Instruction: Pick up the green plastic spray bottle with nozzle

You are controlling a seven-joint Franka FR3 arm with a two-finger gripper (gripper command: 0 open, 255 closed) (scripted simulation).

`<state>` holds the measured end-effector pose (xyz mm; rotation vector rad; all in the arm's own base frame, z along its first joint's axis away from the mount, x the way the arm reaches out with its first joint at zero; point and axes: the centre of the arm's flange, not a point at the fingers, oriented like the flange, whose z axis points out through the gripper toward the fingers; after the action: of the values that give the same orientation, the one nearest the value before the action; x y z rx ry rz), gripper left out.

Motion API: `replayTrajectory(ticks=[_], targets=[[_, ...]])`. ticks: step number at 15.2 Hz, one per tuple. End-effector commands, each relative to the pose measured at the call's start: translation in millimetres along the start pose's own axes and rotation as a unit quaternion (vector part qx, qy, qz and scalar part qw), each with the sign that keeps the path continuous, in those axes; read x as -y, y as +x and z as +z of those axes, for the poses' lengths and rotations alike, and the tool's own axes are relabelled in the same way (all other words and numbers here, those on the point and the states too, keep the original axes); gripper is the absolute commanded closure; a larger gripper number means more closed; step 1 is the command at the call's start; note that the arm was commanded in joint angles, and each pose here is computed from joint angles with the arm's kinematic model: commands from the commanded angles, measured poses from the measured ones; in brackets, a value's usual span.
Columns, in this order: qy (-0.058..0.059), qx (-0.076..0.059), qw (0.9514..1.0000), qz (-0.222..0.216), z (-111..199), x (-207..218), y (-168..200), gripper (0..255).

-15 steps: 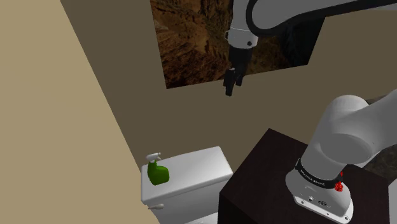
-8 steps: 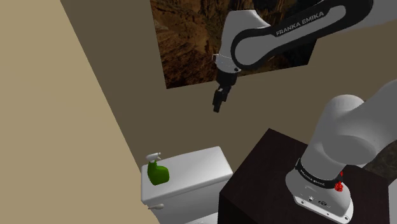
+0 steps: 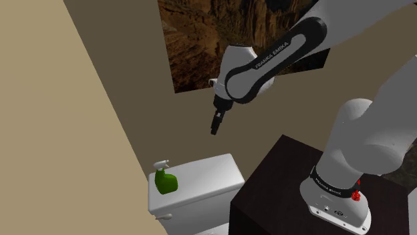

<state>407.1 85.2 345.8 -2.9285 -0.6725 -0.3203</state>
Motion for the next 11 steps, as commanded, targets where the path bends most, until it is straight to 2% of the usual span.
replayTrajectory(ticks=[1, 6, 11], targets=[[0.005, -0.011, 0.9997, -0.021, 25, 0, 9, 0], [0.02, -0.035, 0.9965, -0.072, 83, 6, 31, 0], [0.034, -0.06, 0.9899, -0.123, 141, 16, 55, 0]])
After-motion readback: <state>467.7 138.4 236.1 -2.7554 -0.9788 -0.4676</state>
